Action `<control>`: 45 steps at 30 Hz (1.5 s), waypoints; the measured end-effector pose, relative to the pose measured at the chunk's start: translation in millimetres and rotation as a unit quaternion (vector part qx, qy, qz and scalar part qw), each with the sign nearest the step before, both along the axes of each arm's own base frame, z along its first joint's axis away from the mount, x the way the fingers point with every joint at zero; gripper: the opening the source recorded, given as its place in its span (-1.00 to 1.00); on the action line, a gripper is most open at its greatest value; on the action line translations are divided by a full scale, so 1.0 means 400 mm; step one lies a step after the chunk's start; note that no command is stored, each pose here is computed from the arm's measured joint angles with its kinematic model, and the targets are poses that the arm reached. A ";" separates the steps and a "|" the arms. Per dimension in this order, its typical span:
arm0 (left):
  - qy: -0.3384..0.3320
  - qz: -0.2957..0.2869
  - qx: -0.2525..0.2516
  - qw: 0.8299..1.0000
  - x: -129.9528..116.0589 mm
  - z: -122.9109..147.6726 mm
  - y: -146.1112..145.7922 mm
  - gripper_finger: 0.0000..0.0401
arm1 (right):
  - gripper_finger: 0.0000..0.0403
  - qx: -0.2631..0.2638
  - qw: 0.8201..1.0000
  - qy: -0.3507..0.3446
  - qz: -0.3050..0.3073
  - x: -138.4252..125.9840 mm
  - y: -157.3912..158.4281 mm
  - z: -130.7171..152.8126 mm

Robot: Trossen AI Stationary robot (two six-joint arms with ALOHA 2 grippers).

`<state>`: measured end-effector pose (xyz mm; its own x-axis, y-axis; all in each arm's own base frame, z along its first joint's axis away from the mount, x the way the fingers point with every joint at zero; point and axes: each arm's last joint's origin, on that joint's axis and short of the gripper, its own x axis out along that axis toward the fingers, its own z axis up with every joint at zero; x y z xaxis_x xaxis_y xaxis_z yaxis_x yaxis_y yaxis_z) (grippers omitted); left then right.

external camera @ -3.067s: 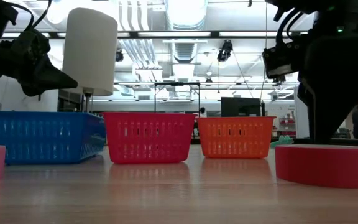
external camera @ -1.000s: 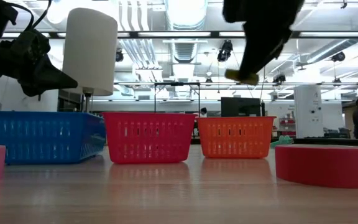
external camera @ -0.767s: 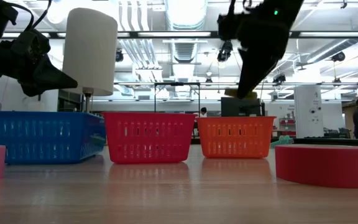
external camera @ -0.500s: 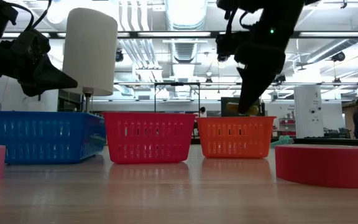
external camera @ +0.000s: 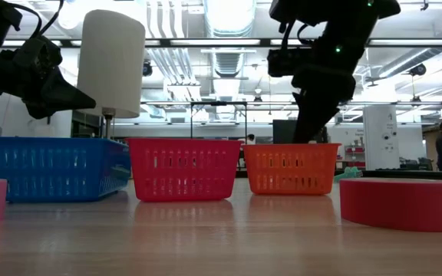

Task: Pick and place Stapler, Stapler remover, tape
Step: Put the right blue staple remover into the red bin

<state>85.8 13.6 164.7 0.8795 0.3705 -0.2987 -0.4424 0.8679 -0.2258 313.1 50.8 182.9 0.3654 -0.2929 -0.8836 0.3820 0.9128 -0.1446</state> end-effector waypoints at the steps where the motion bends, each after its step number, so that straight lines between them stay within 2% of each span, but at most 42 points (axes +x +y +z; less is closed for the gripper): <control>1: 0.000 0.000 0.000 1.000 0.000 0.000 0.000 -0.82 | -0.02 0.000 1.000 -0.002 0.000 0.001 0.000 0.000; 6: 0.000 0.000 0.000 1.000 0.000 0.000 0.000 -0.82 | 0.12 0.000 1.000 -0.004 0.001 0.000 0.000 0.004; 12: 0.000 0.000 0.000 1.000 0.000 0.000 0.000 -0.82 | 0.19 0.002 1.000 -0.020 0.001 -0.008 -0.002 0.029; 22: 0.000 0.000 0.000 1.000 0.000 0.000 0.000 -0.82 | 0.11 0.009 0.998 -0.056 -0.001 -0.032 -0.006 0.090; 29: 0.000 0.000 0.000 1.000 0.000 0.000 0.000 -0.82 | 0.09 0.018 0.998 -0.057 -0.028 -0.058 -0.012 0.116; 39: 0.000 0.000 0.000 1.000 0.000 0.000 0.000 -0.82 | 0.08 -0.050 0.996 -0.051 -0.058 -0.085 -0.027 0.132; 45: 0.000 0.000 0.000 1.000 0.000 0.000 0.000 -0.82 | 0.07 -0.098 0.992 -0.012 -0.081 -0.110 -0.037 0.123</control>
